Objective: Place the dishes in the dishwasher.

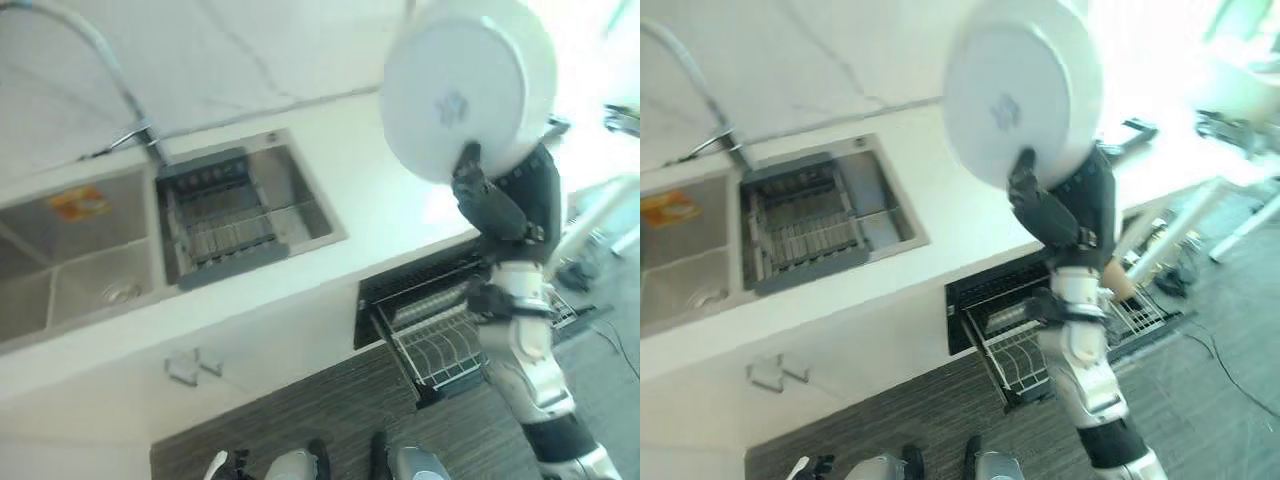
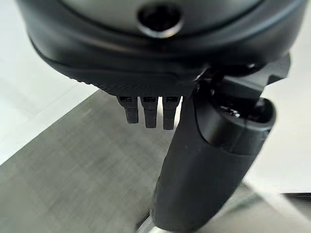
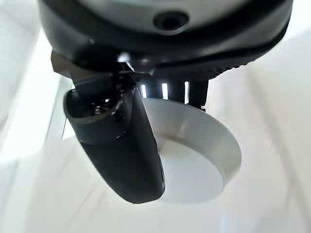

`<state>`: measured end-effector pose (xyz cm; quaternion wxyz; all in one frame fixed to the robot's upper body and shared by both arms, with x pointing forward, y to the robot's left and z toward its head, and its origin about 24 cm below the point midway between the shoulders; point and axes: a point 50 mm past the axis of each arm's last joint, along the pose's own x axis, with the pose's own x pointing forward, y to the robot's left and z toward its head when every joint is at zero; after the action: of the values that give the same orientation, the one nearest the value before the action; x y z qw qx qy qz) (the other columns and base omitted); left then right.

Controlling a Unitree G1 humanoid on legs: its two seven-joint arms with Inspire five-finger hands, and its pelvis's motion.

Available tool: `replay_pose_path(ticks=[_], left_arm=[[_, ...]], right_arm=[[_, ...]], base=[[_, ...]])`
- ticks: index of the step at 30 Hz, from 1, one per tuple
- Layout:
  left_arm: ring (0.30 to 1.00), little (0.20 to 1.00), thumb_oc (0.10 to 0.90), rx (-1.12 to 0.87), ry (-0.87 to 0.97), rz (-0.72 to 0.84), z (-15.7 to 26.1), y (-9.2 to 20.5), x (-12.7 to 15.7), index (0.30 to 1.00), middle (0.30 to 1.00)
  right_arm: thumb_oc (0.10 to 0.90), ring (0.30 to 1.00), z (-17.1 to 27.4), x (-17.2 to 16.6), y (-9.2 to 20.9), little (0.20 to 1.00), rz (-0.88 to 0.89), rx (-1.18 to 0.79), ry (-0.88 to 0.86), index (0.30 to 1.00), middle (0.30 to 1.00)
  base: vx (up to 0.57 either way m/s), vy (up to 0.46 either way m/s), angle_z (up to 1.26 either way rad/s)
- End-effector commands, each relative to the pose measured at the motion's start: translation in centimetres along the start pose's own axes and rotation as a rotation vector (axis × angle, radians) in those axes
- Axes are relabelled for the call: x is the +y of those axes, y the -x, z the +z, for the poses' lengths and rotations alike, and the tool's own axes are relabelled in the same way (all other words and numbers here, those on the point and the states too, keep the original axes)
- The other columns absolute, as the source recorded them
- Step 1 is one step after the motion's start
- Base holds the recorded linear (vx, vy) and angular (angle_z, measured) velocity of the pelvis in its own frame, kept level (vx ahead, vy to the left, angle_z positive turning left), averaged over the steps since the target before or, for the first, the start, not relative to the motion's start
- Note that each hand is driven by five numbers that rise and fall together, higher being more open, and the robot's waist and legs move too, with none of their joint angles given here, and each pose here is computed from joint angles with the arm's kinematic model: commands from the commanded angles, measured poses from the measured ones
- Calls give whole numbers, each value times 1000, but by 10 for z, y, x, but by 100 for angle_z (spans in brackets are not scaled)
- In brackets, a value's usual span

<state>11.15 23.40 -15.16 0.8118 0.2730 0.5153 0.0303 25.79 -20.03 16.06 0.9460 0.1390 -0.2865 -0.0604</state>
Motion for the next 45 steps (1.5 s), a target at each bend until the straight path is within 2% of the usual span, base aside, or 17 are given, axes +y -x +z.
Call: replay_pose_path(ticks=[1, 5, 7, 12, 19, 25, 29, 32, 38, 42, 45], left_arm=[[900, 900, 800, -91, 0, 91, 27, -5, 19, 900, 900], [900, 900, 800, -183, -44, 114, 59, -7, 28, 900, 900], [900, 900, 800, -208, -92, 84, 68, -6, 23, 900, 900], [900, 900, 800, -219, -56, 23, 71, -2, 9, 900, 900], [900, 900, 800, -264, -70, -15, 85, 0, 9, 900, 900], [900, 900, 800, -269, -178, -40, 85, 0, 11, 900, 900], [900, 900, 800, -270, -320, -51, 83, 0, 14, 900, 900], [900, 900, 800, -247, -385, -68, 82, -1, 21, 900, 900], [900, 900, 800, -245, -422, -92, 81, -3, 23, 900, 900], [900, 900, 800, -187, -416, -125, 69, -6, 26, 900, 900], [900, 900, 800, -192, -418, -115, 70, -7, 29, 900, 900]], right_arm=[[400, 300, 55, 16, -31, 300, 116, -323, -115, 300, 300], [400, 300, 45, -16, -14, 300, 96, -234, -8, 300, 300], [400, 300, 36, -28, -8, 300, 86, -204, 200, 300, 300], [400, 300, 12, -52, 4, 300, 76, -78, 311, 300, 300], [400, 300, -8, -54, 5, 300, 103, 3, 418, 300, 300], [400, 300, -26, -51, -4, 300, 148, 52, 579, 300, 300], [400, 300, -30, -56, -16, 300, 125, 86, 720, 300, 300], [400, 300, -30, -71, -27, 300, 39, 101, 892, 300, 300], [400, 300, -37, -75, -47, 300, -18, 142, 1129, 300, 300], [400, 300, -43, -82, -68, 300, -28, 223, 1371, 300, 300], [400, 300, -46, -86, -72, 300, -39, 242, 1455, 300, 300]], base=[[-13, -29, -16], [-27, -40, -31], [-33, -45, -27], [-18, -14, -6], [-36, -23, 7], [-25, -25, 23], [-6, -6, 15], [0, 5, 9], [-11, 29, 11], [-20, 27, 5], [-3, 11, 8]])
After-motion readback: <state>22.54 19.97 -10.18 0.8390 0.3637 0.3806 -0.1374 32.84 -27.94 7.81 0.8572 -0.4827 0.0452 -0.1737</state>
